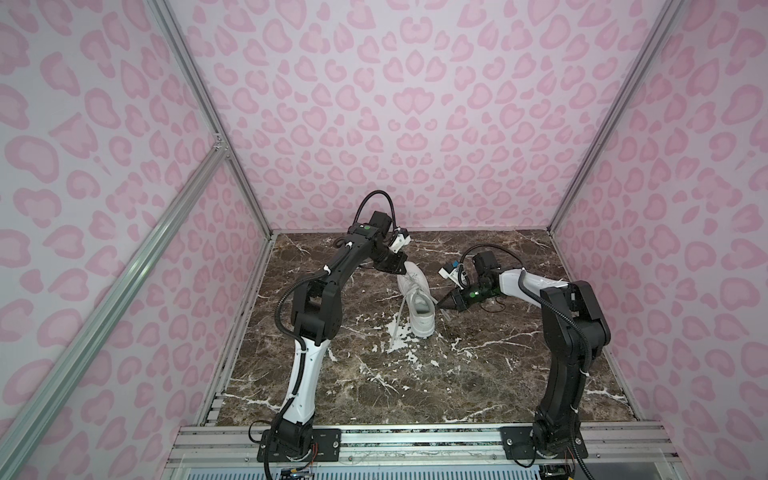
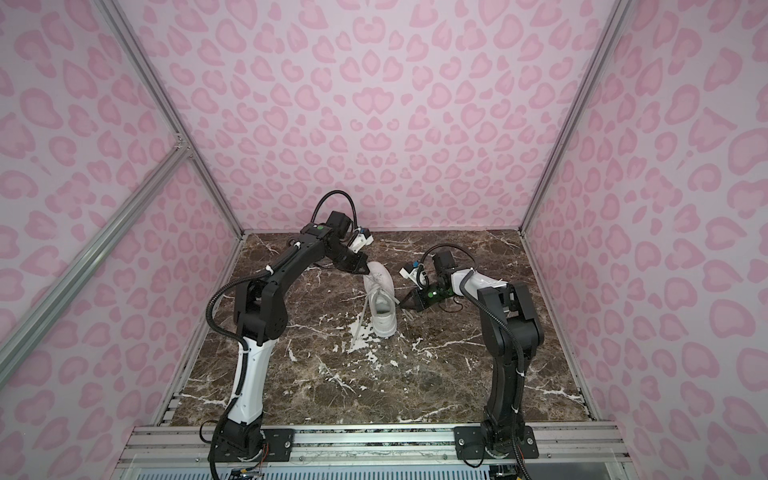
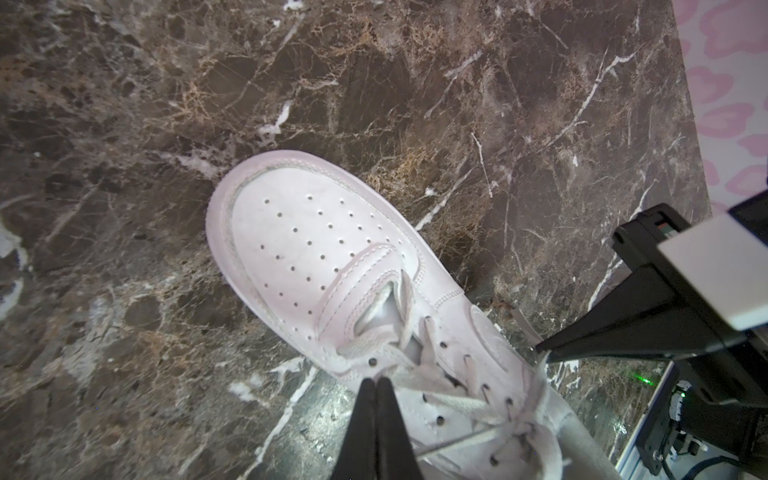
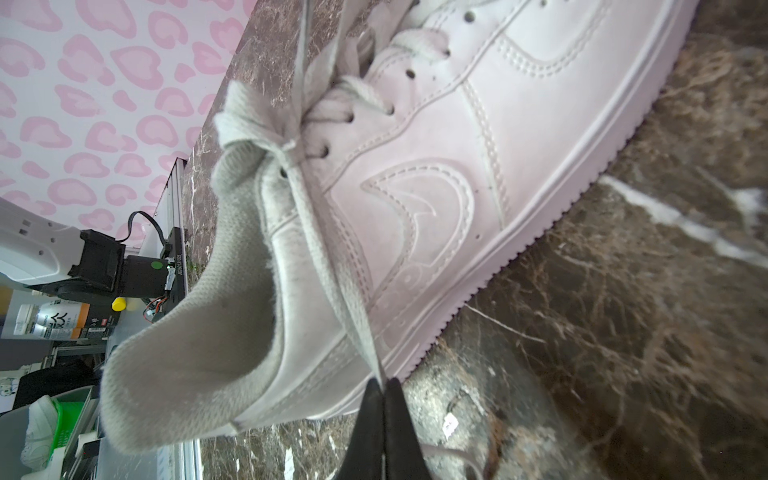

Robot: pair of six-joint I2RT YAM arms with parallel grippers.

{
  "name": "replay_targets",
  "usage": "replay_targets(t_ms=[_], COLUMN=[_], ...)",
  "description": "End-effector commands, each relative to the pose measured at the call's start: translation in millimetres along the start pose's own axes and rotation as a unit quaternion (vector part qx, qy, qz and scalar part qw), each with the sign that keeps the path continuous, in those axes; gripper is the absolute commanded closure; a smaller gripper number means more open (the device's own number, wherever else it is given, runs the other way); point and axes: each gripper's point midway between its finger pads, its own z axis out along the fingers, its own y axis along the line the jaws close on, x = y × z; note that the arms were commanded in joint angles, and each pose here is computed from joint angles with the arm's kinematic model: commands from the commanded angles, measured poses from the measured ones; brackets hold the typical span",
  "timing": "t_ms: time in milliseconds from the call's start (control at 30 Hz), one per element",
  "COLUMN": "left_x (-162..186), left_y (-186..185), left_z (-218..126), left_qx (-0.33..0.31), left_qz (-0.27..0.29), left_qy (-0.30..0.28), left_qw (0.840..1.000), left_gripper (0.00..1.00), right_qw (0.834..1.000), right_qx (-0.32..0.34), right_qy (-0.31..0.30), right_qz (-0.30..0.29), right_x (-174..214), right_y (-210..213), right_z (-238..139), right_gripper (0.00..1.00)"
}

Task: Tie the shoes

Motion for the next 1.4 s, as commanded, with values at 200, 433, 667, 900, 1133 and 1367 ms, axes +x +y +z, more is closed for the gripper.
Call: replay_targets(t_ms=[200,433,667,900,1133,1367], left_x=[-19,-17,-24,-31,-31,24], left_y=[30,0,-24,-38,-38,-21], left_z=[-6,0,-12,-27,-57,-64], left_qx=[-0.062,-0.018,0.017,0.015,-0.005,-0.066], left_qz=[0.013,0.030,0.044,0.057,0.058,0.053], left_qy=[-0.034,-0.033,-0.063,-0.079,-0.120,-0.090], left_qw=[0.997,0.999,0.997,0.995,0.991,0.992], left_gripper=[0.96,0.97,0.96,0.65,0.38,0.34], right_qw=[0.997,0.999,0.999,0.999,0.998,0.997], right_qx=[0.024,-0.015,-0.009,0.019,0.043,0.055], right_qy=[0.056,0.023,0.021,0.002,-0.015,-0.020], right_qz=[0.051,0.030,0.027,0.038,0.045,0.046], right_x=[33,7,-9,-13,-20,-21], right_y=[-10,15,18,7,-5,-9], right_z=[2,6,-1,-20,-35,-40], right_gripper=[1.00,1.00,0.75,0.53,0.51,0.51])
